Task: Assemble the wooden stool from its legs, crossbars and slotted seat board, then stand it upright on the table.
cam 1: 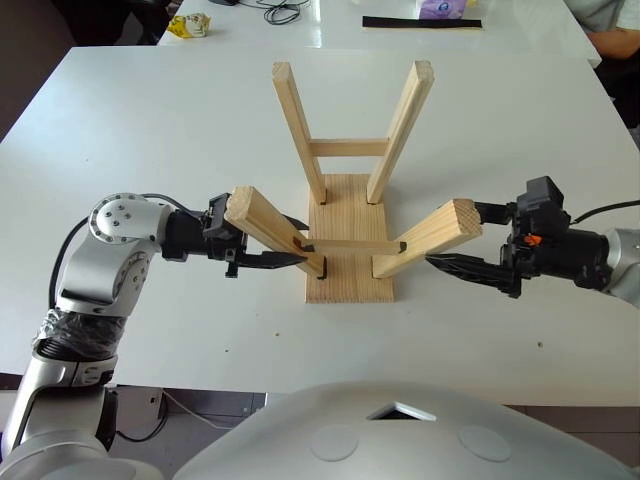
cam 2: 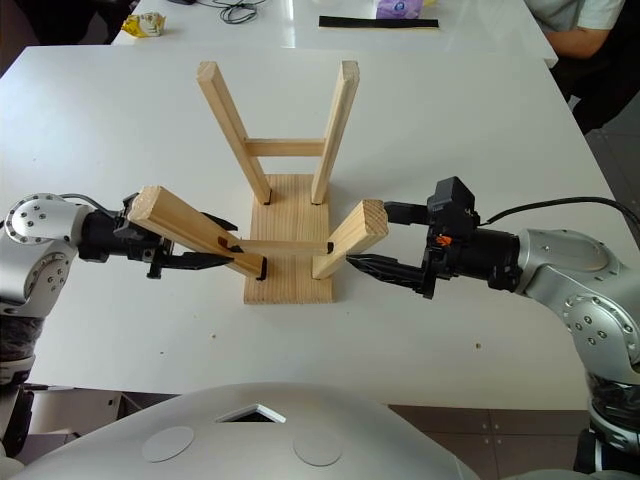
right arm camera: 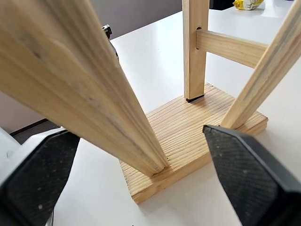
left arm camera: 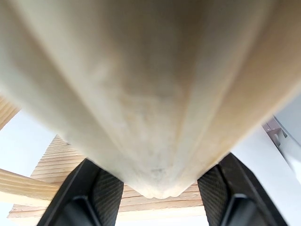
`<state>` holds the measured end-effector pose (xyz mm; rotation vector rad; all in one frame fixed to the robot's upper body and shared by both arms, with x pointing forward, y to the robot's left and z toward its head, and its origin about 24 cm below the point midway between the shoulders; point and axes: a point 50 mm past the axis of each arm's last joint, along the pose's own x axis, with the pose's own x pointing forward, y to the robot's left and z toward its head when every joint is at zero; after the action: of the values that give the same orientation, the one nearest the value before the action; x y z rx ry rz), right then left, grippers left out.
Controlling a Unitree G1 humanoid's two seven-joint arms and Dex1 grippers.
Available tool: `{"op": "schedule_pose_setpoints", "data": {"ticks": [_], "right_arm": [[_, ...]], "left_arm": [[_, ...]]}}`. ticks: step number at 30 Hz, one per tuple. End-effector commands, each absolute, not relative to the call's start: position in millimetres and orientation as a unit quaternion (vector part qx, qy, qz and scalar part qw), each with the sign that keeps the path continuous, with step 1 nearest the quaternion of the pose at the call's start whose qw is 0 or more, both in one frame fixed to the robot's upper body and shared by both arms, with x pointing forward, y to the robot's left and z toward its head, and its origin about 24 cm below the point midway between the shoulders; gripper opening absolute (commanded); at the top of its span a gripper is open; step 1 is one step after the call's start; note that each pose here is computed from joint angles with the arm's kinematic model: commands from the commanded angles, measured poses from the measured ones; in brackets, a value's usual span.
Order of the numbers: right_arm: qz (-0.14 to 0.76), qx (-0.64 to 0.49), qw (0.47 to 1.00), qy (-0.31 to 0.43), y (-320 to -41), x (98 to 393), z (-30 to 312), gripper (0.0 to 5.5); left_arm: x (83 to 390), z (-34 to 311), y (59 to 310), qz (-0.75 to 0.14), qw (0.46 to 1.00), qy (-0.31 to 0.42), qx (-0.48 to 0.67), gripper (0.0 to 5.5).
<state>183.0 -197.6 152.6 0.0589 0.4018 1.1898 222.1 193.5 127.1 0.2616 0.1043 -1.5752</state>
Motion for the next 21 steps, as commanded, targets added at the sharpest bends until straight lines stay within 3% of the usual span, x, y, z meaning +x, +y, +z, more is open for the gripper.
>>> {"op": "schedule_pose_setpoints", "data": {"ticks": [1,11,21], "right_arm": [[0.564,0.004,0.804,0.189,-196,188,155,4.70],[0.581,-0.005,0.796,0.171,-183,195,157,4.70],[0.597,-0.006,0.786,0.159,-169,196,157,4.70]], "left_arm": [[218,114,198,-0.710,0.678,0.096,0.162,2.05],[218,108,192,-0.724,0.657,0.101,0.185,2.05],[236,105,179,-0.694,0.649,0.179,0.257,2.05]]}}
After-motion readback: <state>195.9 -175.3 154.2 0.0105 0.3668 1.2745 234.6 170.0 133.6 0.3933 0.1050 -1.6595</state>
